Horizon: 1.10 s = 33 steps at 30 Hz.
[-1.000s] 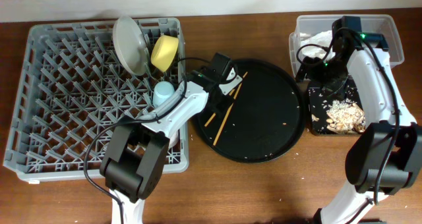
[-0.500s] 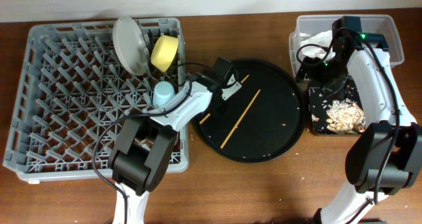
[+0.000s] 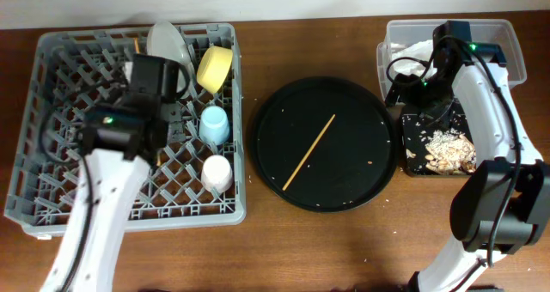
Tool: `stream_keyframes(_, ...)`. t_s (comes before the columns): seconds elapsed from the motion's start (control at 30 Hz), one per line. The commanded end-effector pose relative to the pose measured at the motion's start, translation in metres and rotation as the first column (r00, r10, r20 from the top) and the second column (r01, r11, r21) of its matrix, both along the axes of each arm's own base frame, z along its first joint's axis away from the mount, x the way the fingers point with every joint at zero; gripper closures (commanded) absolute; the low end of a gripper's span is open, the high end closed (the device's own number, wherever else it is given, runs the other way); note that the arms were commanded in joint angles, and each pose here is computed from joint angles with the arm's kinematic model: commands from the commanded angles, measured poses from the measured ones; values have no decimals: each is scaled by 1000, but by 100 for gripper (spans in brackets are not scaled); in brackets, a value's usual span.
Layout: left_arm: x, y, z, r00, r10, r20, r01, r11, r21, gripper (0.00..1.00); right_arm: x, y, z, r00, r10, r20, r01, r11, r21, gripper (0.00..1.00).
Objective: Sort waste into correct bins and load items into the dishwasher rack
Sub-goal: 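Pick one wooden chopstick with left gripper, drop into rack, then pick second wooden chopstick with left gripper, drop into rack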
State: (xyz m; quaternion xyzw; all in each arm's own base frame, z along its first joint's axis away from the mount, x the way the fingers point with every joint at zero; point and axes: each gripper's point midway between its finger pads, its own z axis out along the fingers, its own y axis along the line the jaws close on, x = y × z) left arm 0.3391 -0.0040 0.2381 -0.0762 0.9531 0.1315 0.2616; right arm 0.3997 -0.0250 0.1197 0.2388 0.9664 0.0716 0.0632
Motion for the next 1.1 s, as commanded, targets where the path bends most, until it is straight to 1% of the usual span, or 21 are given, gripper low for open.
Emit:
stream_keyframes(0.0, 6, 15, -65, 989, 18, -150, 1, 992, 127, 100, 3, -1, 13, 999, 1, 38, -1, 1000, -3, 2)
stream_keyframes(0.07, 21, 10, -109, 980, 13, -197, 11, 993, 121, 100, 3, -1, 13, 999, 1, 39, -1, 1000, -4, 1)
stream_keyframes(0.1, 24, 9, -117, 977, 13, -213, 13, 992, 123, 100, 3, -1, 13, 999, 1, 39, -1, 1000, -4, 2)
stream_keyframes(0.13, 26, 8, -124, 975, 11, -223, 16, 993, 119, 94, 3, -1, 13, 999, 1, 38, -1, 1000, -4, 1)
stream_keyframes(0.17, 28, 7, -124, 976, 10, -217, 16, 993, 117, 67, 3, -1, 13, 999, 1, 39, -1, 1000, -4, 2)
stream_keyframes(0.2, 30, 5, -122, 977, -1, -215, 25, 993, 112, 53, 3, -1, 13, 999, 1, 39, -1, 1000, -4, 1)
stream_keyframes(0.23, 34, -3, -116, 975, -56, -214, 72, 995, 72, 46, 3, -1, 13, 999, 1, 38, -1, 1000, -4, 2)
stream_keyframes(0.3, 40, -12, -93, 983, -80, -163, 84, 996, 19, 45, 3, -1, 13, 999, 1, 38, -1, 1000, -4, 2)
stream_keyframes(0.37, 43, -25, -36, 993, -116, -20, 115, 992, -61, 45, 3, -1, 13, 999, 1, 39, -1, 1000, -4, 2)
stream_keyframes(0.4, 40, -42, -7, 984, -165, 69, 174, 973, -151, 45, 3, -1, 13, 999, 1, 39, -1, 1000, -4, 2)
stream_keyframes(0.43, 37, -61, 9, 965, -229, 129, 252, 945, -207, 45, 3, -1, 13, 999, 1, 39, -1, 1000, -4, 1)
stream_keyframes(0.47, 33, -102, 20, 904, -386, 185, 423, 871, -251, 45, 3, -1, 13, 999, 1, 39, -1, 1000, -3, 2)
stream_keyframes(0.5, 31, -123, 18, 873, -449, 189, 485, 838, -251, 45, 3, -1, 13, 999, 1, 38, -1, 1000, -4, 2)
stream_keyframes(0.57, 33, -179, -10, 775, -615, 144, 632, 746, -211, 44, 3, -1, 13, 999, 1, 39, 0, 1000, -4, 2)
stream_keyframes(0.6, 32, -207, -31, 699, -707, 102, 712, 678, -182, 44, 3, -1, 13, 999, 1, 39, 0, 1000, -4, 1)
stream_keyframes(0.63, 31, -228, -50, 656, -751, 73, 750, 637, -177, 44, 3, -1, 13, 999, 1, 38, -1, 1000, -4, 2)
stream_keyframes(0.7, 34, -258, -103, 605, -796, -17, 777, 595, -203, 37, 3, -1, 13, 999, 1, 39, -1, 1000, -4, 2)
stream_keyframes(0.77, 31, -278, -124, 501, -859, -104, 837, 512, -192, 38, 3, -1, 13, 999, 1, 38, -1, 1000, -4, 2)
stream_keyframes(0.83, 29, -305, -140, 389, -892, -230, 871, 438, -223, 37, 3, -1, 13, 999, 1, 39, -1, 1000, -4, 2)
stream_keyframes(0.97, 14, -315, -183, 307, -888, -343, 873, 406, -270, 37, 3, -1, 13, 999, 1, 39, -1, 1000, -4, 2)
stream_keyframes(1.07, 10, -321, -200, 285, -888, -362, 875, 395, -279, 37, 3, -1, 13, 999, 1, 38, -1, 1000, -4, 2)
